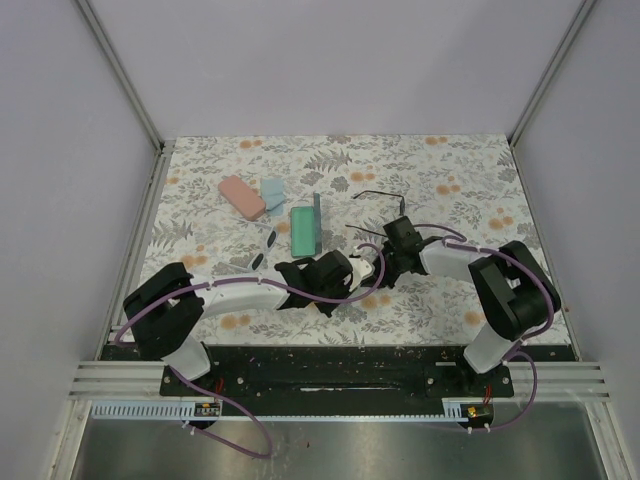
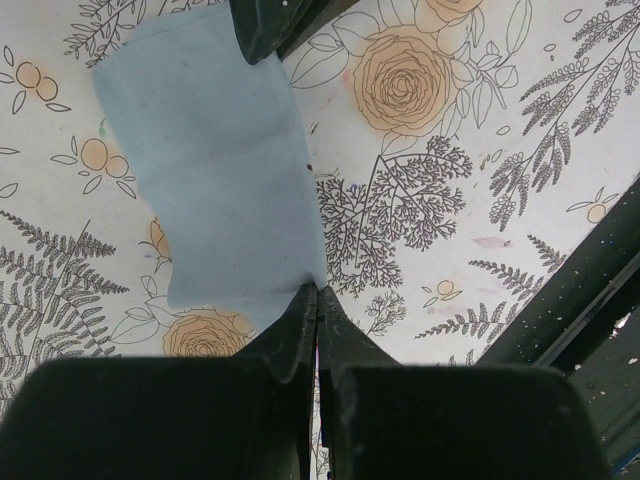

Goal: Organize the sunglasses

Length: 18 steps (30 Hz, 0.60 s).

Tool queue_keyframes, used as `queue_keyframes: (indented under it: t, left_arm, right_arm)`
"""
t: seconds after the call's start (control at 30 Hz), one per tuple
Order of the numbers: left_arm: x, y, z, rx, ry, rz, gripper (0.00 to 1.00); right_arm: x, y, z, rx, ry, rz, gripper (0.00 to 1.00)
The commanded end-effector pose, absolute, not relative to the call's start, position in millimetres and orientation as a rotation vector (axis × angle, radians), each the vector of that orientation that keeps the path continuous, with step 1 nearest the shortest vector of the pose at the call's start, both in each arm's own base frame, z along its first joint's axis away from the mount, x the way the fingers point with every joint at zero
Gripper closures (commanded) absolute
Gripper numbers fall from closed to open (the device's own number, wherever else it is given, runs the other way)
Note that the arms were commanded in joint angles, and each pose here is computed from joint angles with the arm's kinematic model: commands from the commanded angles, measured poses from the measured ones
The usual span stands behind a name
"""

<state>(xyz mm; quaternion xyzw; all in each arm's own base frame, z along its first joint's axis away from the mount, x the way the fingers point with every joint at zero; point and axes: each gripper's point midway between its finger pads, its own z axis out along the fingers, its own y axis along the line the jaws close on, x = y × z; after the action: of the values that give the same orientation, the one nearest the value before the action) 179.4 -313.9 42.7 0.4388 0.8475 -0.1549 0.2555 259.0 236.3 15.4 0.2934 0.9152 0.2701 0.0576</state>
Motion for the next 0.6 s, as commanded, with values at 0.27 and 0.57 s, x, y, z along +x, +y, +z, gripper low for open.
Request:
queue_keyframes:
  t: [0.27,0.57]
  left_arm:
    - [186,-326,52,1.108,2.295,-0.462,1.0]
    - [208,-315,72,0.947,2.33,-0.455,1.0]
  right_arm:
    - [290,244,44,0.709,2.711,0.822,1.0]
    - [324,281,123,0.334,2.634,1.002,1.0]
